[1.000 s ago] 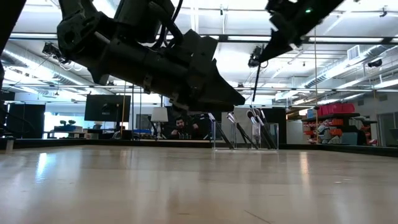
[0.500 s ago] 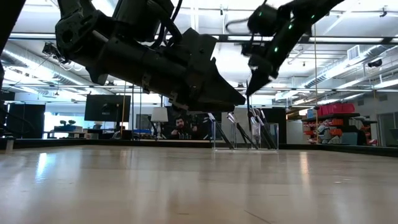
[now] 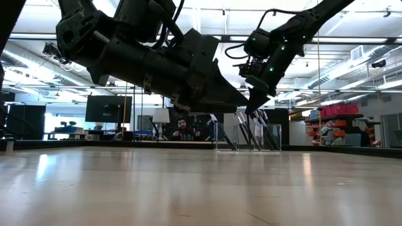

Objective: Put items in baskets/containers
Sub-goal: Put the black eyeshadow brush into the transparent organizer, then return to Home Position

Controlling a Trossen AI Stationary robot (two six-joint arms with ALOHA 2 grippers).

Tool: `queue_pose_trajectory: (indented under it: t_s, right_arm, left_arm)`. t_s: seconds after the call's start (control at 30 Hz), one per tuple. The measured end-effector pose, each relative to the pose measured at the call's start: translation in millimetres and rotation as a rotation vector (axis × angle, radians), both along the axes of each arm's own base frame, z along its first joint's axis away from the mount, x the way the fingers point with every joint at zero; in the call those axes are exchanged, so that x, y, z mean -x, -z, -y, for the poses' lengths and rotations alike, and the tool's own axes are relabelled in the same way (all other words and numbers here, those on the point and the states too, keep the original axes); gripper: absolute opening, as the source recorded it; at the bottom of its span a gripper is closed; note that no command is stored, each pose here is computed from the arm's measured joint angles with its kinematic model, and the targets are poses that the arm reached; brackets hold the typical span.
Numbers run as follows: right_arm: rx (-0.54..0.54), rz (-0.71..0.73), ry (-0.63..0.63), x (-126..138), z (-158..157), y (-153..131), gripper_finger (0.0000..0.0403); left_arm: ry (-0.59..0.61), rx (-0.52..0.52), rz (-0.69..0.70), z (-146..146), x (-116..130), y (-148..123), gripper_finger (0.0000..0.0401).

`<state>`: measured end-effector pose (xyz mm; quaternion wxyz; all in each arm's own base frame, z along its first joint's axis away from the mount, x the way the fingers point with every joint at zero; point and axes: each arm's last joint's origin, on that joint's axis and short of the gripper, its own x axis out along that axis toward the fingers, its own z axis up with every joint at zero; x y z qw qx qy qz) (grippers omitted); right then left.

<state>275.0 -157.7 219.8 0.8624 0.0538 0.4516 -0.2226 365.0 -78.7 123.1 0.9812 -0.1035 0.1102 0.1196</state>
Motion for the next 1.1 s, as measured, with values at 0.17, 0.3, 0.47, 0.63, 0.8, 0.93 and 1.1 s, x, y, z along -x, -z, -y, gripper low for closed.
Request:
queue_pose_trajectory:
  t_s: [0.17,0.3,0.47,0.63,0.8,0.93,1.1]
  right_arm:
    - [-0.008,0.058,0.009,1,9,-3,0.0074]
    - [0.007,0.111,0.049,1,16,-6,0.0096]
    - [0.041,0.177,0.071,0,23,-11,0.0114]
    - [0.076,0.219,0.059,-2,24,-17,0.0118]
    - [0.098,0.262,0.011,3,2,-32,0.0099]
    - [0.105,0.347,-0.048,20,-33,-29,0.0068]
    - [0.031,0.494,-0.147,61,-89,-15,0.0027]
  left_arm:
    - [0.000,0.000,0.000,0,0,0,0.0186]
    - [0.000,0.000,0.000,0,0,0,0.0186]
    - [0.000,0.000,0.000,0,0,0,0.0186]
    - [0.000,-0.001,-0.004,0,0,0,0.0186]
    - [0.000,-0.001,-0.005,0,0,0,0.0186]
    - [-0.003,0.011,-0.003,0,0,1,0.0186]
    - [0.002,0.025,-0.017,3,1,4,0.0186]
